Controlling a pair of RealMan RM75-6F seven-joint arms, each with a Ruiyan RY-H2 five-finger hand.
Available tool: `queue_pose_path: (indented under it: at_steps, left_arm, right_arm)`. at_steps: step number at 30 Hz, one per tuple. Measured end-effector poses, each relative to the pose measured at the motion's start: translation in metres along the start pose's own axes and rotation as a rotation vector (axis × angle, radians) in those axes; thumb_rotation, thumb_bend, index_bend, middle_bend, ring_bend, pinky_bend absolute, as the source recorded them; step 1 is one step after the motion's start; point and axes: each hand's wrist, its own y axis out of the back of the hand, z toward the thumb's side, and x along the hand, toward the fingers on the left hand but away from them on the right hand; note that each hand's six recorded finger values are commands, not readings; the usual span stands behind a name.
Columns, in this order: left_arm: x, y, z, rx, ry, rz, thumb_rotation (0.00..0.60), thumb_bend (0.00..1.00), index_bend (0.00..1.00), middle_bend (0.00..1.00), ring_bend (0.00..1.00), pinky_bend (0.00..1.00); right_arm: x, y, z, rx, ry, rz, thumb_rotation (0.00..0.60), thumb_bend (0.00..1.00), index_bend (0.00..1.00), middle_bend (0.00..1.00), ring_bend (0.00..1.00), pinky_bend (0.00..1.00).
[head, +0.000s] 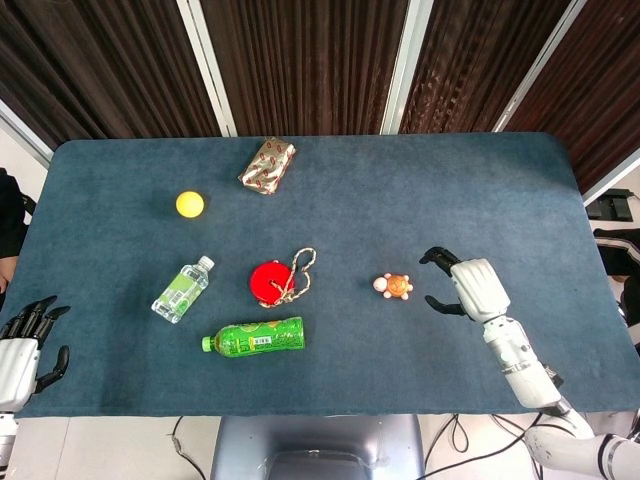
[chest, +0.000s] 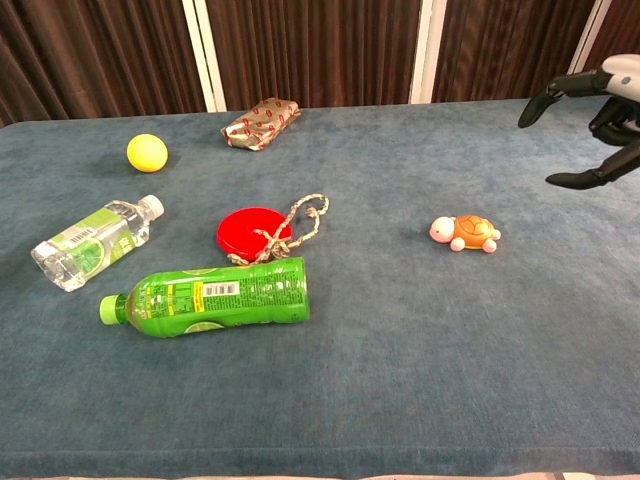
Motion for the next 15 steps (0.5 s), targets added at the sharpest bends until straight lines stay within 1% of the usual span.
queue_pose_path:
  at_steps: [4,8,15]
  left_arm:
    - [0.001,0.0,0.0,-0.003,-0.001,-0.001,0.6,0.49,0.22,0.1,0.11,0.23]
    - [0.001,0.001,-0.001,-0.005,-0.003,0.001,0.6,0.49,0.23,0.1,0.11,0.23]
    - [0.001,0.003,-0.001,-0.014,-0.002,0.006,0.6,0.49,0.24,0.11,0.11,0.23]
  right_arm:
    - [-0.018,-0.017,0.0,-0.015,-0.036,0.044,0.6,0.33,0.44,0.38,1.0,1.0]
    - [-0.033,-0.033,0.005,-0.027,-0.047,0.084,0.6,0.33,0.45,0.38,1.0,1.0]
    - [-0.046,-0.051,0.006,-0.009,-0.065,0.109,0.6,0.34,0.47,0.39,1.0,1.0]
